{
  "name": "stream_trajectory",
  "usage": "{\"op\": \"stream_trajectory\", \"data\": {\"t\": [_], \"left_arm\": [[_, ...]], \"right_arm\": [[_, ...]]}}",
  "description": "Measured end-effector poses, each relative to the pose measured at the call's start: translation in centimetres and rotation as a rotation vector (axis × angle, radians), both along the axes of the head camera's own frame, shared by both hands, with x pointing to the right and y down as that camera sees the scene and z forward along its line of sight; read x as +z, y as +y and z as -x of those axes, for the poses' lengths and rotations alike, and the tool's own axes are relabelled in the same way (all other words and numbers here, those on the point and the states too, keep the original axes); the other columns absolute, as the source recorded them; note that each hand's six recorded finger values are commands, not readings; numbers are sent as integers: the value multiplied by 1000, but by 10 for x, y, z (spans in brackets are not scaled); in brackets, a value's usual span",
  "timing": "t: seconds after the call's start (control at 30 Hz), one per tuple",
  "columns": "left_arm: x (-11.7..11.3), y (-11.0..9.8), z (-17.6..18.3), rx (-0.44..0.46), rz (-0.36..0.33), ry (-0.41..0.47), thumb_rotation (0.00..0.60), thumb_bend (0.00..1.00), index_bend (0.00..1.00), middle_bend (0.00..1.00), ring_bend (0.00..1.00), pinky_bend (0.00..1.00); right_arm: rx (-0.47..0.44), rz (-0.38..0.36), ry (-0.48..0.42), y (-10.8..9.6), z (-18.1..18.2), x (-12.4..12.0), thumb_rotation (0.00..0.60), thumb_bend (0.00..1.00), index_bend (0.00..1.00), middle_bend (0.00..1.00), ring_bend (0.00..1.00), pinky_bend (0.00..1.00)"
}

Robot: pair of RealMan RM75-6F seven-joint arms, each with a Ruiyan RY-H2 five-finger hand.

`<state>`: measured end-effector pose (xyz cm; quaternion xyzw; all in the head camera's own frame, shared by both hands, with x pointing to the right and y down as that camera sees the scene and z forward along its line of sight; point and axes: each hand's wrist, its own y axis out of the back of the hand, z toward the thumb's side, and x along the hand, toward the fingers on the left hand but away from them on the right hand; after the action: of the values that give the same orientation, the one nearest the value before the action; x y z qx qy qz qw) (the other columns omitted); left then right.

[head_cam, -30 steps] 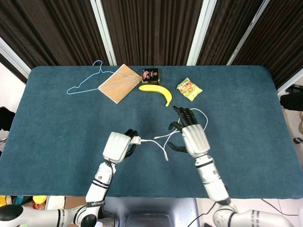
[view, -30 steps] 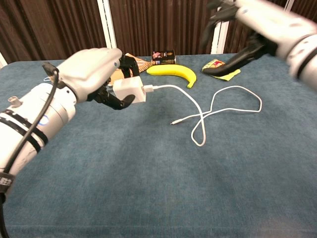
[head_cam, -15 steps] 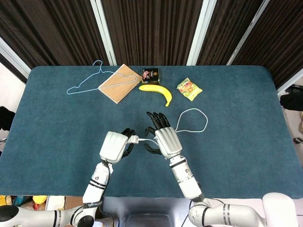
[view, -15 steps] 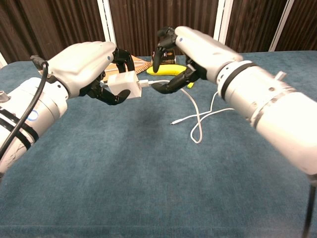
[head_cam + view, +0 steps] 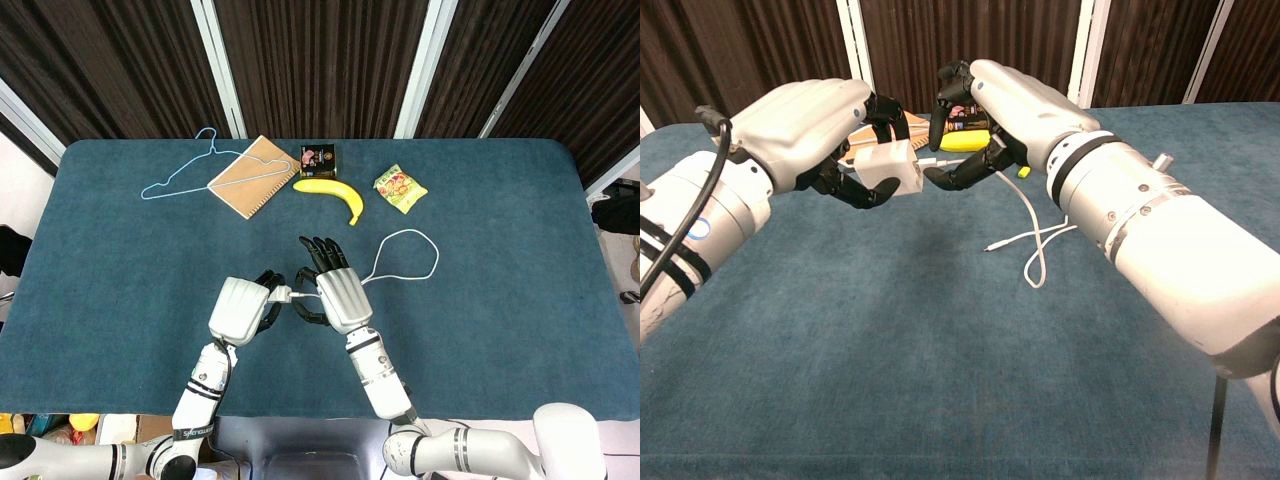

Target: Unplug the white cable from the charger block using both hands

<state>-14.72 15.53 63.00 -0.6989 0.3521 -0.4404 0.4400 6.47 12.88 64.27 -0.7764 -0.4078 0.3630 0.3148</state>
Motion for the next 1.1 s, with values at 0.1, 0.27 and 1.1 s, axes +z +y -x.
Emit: {"op": "stream_trajectory", "data": {"t": [0.1,0.27,1.1], "left_arm": [[0,0,0,2,-1,1,600,603,774,822,1000,1000],[0,0,1,0,0,-1,600,601,774,823,1000,1000],[-4,-1,-1,7,-7,11,600,600,775,823,1000,1000]], "right_arm": [[3,11,2,0,1,2,600,421,649,164,0,0],[2,19,2,1,3,6,600,422,654,167,0,0],[0,33,1,0,13,9,600,551,773,242,21,0]]}}
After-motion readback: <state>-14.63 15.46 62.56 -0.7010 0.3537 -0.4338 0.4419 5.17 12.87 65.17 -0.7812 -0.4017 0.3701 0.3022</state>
